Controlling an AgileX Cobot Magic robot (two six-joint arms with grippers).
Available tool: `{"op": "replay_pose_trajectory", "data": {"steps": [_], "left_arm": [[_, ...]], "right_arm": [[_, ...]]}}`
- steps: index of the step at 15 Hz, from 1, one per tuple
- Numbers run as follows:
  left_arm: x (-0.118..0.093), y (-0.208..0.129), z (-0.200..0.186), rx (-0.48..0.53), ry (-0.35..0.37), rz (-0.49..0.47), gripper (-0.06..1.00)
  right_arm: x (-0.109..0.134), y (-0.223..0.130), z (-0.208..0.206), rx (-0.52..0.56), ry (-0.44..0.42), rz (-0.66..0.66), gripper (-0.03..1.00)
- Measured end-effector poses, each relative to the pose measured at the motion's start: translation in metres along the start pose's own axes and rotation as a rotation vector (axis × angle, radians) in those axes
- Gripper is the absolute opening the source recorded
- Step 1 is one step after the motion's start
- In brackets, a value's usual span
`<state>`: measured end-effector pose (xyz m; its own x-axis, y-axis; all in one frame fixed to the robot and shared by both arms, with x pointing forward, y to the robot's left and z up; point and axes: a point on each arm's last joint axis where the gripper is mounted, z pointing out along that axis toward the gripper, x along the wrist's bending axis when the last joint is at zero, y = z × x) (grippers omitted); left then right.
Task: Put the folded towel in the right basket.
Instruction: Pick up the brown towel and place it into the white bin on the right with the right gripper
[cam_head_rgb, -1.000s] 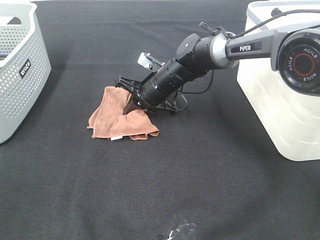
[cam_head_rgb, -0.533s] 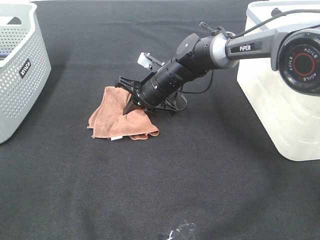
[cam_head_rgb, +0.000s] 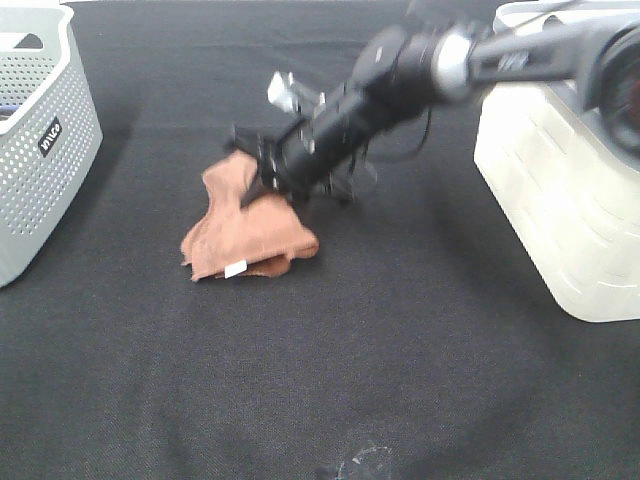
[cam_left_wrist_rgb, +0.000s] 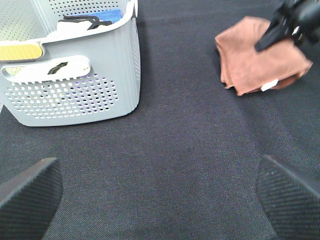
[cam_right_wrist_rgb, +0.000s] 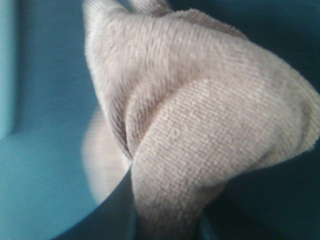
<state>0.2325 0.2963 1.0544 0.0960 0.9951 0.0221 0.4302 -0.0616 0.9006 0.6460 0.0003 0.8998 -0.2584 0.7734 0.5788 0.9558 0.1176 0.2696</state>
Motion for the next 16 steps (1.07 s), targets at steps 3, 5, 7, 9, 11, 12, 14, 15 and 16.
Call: {"op": "replay_pose_trajectory", "data": {"steps": [3, 5, 7, 9, 11, 12, 14, 15, 16], "left_arm": [[0.0, 0.0, 0.0, 0.0, 0.0, 0.0, 0.98], [0.0, 0.0, 0.0, 0.001, 0.0, 0.0, 0.98], [0.0, 0.0, 0.0, 0.001, 0.0, 0.0, 0.98], [0.0, 0.0, 0.0, 0.001, 0.0, 0.0, 0.98], [0.0, 0.0, 0.0, 0.001, 0.0, -0.001, 0.98], [0.0, 0.0, 0.0, 0.001, 0.0, -0.001, 0.98], [0.0, 0.0, 0.0, 0.001, 0.0, -0.001, 0.98], [0.0, 0.0, 0.0, 0.001, 0.0, -0.001, 0.98], [0.0, 0.0, 0.0, 0.001, 0.0, -0.001, 0.98]], "right_arm": [[0.042, 0.01, -0.061, -0.059, 0.054, -0.086, 0.2], [0.064, 0.012, -0.109, -0.092, 0.075, -0.147, 0.2], [0.075, 0.016, -0.16, -0.162, 0.086, -0.181, 0.2], [0.067, 0.027, -0.236, -0.321, 0.076, -0.171, 0.2], [0.04, 0.027, -0.329, -0.52, -0.02, -0.153, 0.2], [0.023, 0.024, -0.36, -0.582, -0.093, -0.14, 0.2], [-0.016, 0.018, -0.402, -0.643, -0.303, -0.122, 0.2], [-0.036, 0.016, -0.412, -0.639, -0.414, -0.115, 0.2], [-0.058, 0.015, -0.415, -0.611, -0.516, -0.102, 0.2]]}}
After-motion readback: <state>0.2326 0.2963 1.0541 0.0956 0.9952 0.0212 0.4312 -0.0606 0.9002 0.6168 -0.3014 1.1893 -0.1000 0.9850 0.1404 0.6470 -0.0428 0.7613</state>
